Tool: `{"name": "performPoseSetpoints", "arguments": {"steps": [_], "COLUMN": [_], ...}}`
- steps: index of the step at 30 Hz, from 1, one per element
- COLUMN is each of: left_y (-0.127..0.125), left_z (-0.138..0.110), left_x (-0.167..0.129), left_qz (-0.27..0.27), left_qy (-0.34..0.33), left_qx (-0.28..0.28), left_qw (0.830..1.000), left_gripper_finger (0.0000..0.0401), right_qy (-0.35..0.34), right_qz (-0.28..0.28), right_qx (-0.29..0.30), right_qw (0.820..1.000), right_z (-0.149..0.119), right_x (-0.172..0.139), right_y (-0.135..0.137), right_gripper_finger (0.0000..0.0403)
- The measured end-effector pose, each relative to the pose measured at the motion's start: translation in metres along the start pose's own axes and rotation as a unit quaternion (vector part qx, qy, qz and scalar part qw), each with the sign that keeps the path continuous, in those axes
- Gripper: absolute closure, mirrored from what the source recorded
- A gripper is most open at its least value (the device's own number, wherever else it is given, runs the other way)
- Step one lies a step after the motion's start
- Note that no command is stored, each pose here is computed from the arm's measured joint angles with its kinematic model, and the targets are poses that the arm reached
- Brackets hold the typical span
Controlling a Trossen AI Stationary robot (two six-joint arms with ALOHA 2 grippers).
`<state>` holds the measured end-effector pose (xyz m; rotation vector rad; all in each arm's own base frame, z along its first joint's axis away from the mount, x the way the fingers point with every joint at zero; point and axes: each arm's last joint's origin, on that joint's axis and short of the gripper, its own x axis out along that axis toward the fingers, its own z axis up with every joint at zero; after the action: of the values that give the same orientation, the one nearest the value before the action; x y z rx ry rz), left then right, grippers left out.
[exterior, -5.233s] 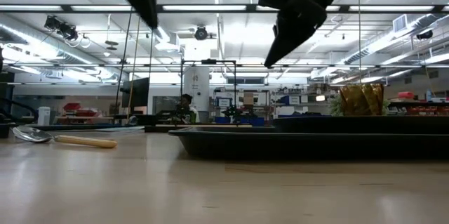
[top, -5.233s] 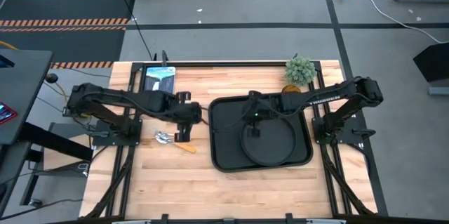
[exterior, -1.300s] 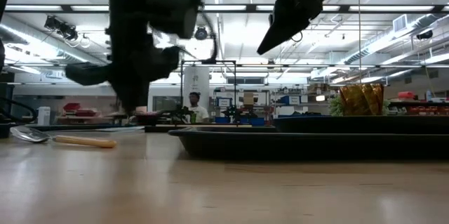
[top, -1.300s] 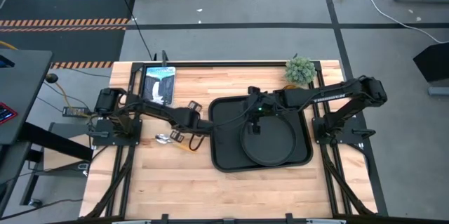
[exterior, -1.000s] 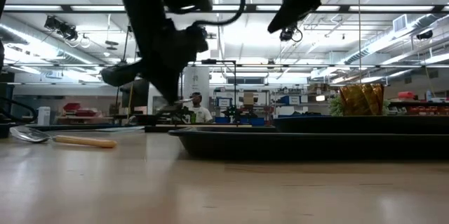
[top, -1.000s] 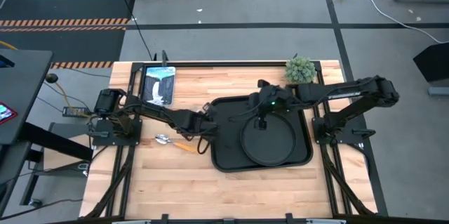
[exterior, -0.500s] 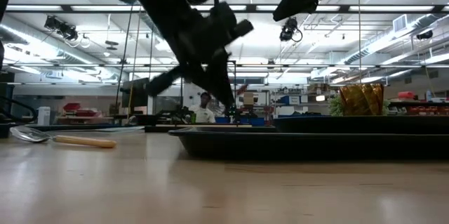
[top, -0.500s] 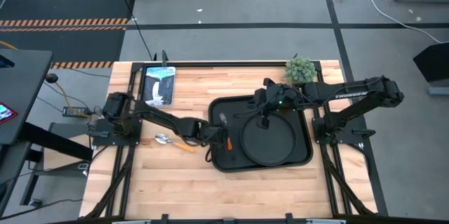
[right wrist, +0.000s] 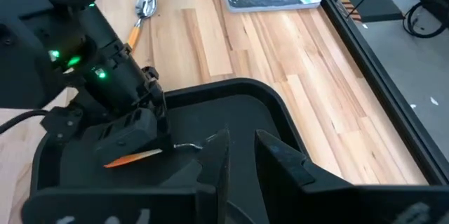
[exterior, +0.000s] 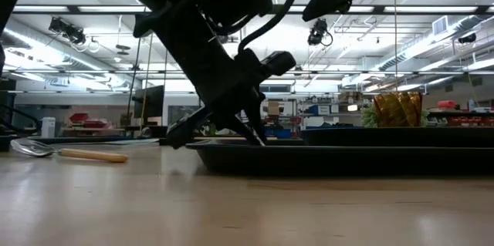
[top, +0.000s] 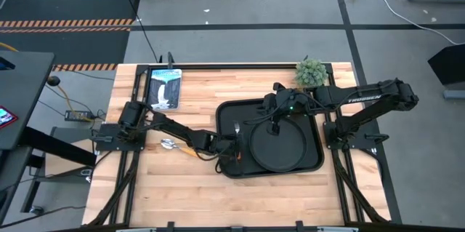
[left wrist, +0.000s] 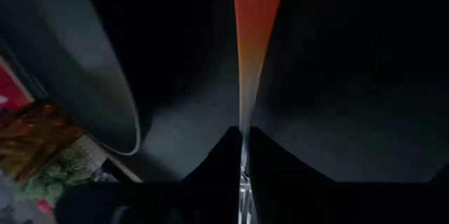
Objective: Pick and place plate/cup/fork/spoon on tray
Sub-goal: Put the orange fork on the black tray to the left of the black plate
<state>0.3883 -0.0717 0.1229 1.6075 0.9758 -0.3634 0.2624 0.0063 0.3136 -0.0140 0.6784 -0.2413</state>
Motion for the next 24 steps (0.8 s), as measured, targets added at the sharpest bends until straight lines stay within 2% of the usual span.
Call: {"name": "performPoseSetpoints", "arguments": {"steps": [8,15,21,24], "left_y": [0.0107,0.0110,0.0103,0.0103], "left_z": [0.0078,0.0102,0.0103,0.0095], "left_x": [-0.0038,-0.0040,-0.0040,-0.0036], "left_qz": [0.052,0.046,0.041,0.040], "left_qy": [-0.030,-0.076,-0.078,-0.075], "left_qx": [-0.033,-0.046,-0.060,-0.076], "left_qw": [0.998,0.995,0.994,0.994], "left_gripper_finger": [0.0383,0.0383,0.0380,0.0363], "right_qy": [0.000,0.000,0.000,0.000], "right_qz": [0.000,0.000,0.000,0.000], "right_qx": [0.000,0.000,0.000,0.000], "right_qw": [1.000,1.000,1.000,1.000], "right_z": [0.0000,0.0001,0.0001,0.0001], "right_x": [0.0000,0.0000,0.0000,0.0000], "right_y": [0.0000,0.0000,0.0000,0.0000], "right_gripper_finger": [0.0328,0.0328,0.0328,0.0328]}}
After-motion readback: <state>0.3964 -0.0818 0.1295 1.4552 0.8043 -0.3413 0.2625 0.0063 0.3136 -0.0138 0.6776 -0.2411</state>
